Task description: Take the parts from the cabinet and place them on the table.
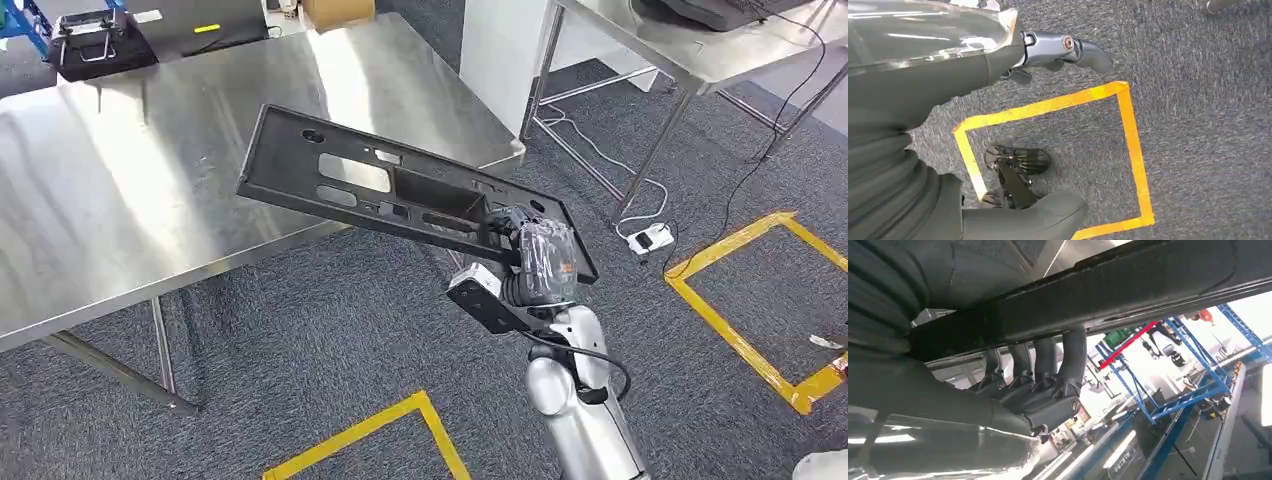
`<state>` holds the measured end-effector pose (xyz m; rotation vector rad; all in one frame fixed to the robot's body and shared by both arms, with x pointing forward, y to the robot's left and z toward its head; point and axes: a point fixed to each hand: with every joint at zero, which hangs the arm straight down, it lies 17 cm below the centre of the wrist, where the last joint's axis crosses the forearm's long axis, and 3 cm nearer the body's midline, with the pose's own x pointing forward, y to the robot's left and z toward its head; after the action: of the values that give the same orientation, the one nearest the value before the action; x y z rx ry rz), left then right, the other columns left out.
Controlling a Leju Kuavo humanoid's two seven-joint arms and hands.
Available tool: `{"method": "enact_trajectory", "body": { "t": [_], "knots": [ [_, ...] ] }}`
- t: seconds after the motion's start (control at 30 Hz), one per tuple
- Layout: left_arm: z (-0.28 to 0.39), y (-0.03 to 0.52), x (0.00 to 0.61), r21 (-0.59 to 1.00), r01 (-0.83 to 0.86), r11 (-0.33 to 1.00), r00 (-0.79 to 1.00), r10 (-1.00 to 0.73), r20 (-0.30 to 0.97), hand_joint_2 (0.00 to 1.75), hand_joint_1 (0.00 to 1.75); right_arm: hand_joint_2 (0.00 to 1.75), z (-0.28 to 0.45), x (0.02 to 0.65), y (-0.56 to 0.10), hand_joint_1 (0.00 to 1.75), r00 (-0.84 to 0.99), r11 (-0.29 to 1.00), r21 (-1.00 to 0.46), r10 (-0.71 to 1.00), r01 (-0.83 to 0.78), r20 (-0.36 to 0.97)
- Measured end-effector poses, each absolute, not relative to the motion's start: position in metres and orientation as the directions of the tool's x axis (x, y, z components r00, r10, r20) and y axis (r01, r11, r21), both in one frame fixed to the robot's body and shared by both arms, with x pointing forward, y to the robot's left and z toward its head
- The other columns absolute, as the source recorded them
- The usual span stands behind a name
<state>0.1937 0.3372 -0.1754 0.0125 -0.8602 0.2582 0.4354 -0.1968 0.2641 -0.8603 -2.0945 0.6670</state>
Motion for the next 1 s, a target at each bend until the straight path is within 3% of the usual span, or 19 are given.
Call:
{"method": "enact_trajectory", "body": {
  "t": [0.37,1.0],
  "knots": [
    [-0.175,0.34,0.196,-0.089,-0.229,0.969,0.621,0.216,0.753,1.75,0.0,1.75,0.262,0.442,-0.199,1.75,-0.466,0.609,-0.705,0.774,0.363,0.429],
    [-0.179,0.341,0.203,-0.085,-0.225,0.971,0.624,0.211,0.752,1.75,0.0,1.75,0.253,0.494,-0.237,1.75,-0.301,0.353,-0.835,0.924,0.423,0.237]
  ]
}}
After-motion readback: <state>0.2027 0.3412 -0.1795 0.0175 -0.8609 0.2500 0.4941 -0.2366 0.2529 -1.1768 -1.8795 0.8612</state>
